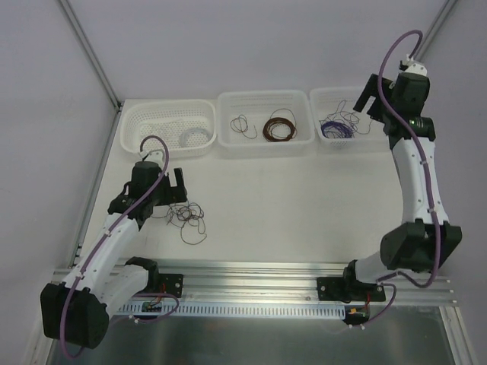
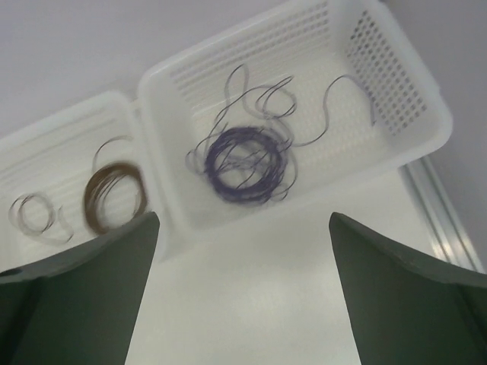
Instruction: Untangle the cables
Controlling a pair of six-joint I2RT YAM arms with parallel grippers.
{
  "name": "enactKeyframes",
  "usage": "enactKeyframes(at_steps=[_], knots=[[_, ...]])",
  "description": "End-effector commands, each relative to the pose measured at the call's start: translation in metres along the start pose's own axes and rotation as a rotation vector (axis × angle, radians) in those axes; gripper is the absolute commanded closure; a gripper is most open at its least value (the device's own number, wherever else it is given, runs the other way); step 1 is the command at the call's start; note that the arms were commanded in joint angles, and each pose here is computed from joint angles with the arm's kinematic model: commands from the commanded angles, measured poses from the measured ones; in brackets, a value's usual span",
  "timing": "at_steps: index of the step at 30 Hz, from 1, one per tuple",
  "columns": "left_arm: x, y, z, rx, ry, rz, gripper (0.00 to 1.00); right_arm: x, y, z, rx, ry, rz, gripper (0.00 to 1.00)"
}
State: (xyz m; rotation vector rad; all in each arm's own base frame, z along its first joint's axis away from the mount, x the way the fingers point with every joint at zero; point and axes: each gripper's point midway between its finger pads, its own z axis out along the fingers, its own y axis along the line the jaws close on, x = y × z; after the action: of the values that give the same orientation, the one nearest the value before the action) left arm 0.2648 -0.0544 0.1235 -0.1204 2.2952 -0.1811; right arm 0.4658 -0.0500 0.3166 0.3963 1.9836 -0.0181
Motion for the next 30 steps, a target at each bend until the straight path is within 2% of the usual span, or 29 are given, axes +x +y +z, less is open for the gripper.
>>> enactKeyframes(at_steps=[1,8,13,16,18,20,22,23,25,26,30], knots=[[0.008,-0.005,0.000,0.013,0.060,-0.035,0.01,0.031,0.039,-0.068,-0.194,0.050,0.077,0.01],[0.033,-0.022,0.010,0.060,0.200,-0.168,0.04,0.131,0.073,-0.140,-0.392,0.194,0.056,0.00],[0.056,-0.028,0.027,0.025,0.323,-0.280,0.14,0.193,0.098,-0.180,-0.531,0.301,0.011,0.00],[0.068,-0.040,0.040,0.020,0.383,-0.280,0.22,0.224,0.106,-0.197,-0.590,0.348,-0.009,0.00],[0.080,-0.055,0.047,0.023,0.432,-0.244,0.30,0.239,0.107,-0.202,-0.599,0.366,-0.020,0.00],[0.077,-0.073,0.051,0.050,0.422,-0.224,0.45,0.251,0.111,-0.210,-0.622,0.383,-0.049,0.00],[0.083,-0.102,0.050,0.110,0.431,-0.154,0.54,0.263,0.112,-0.212,-0.628,0.394,-0.067,0.00],[0.074,-0.118,0.051,0.150,0.407,-0.133,0.63,0.266,0.112,-0.213,-0.629,0.398,-0.069,0.00],[0.085,-0.150,0.046,0.229,0.435,-0.042,0.71,0.276,0.115,-0.213,-0.646,0.411,-0.070,0.00],[0.077,-0.167,0.044,0.275,0.415,-0.009,0.76,0.279,0.116,-0.214,-0.654,0.419,-0.068,0.00],[0.094,-0.220,0.023,0.429,0.409,0.225,0.83,0.294,0.123,-0.216,-0.686,0.449,-0.069,0.01]])
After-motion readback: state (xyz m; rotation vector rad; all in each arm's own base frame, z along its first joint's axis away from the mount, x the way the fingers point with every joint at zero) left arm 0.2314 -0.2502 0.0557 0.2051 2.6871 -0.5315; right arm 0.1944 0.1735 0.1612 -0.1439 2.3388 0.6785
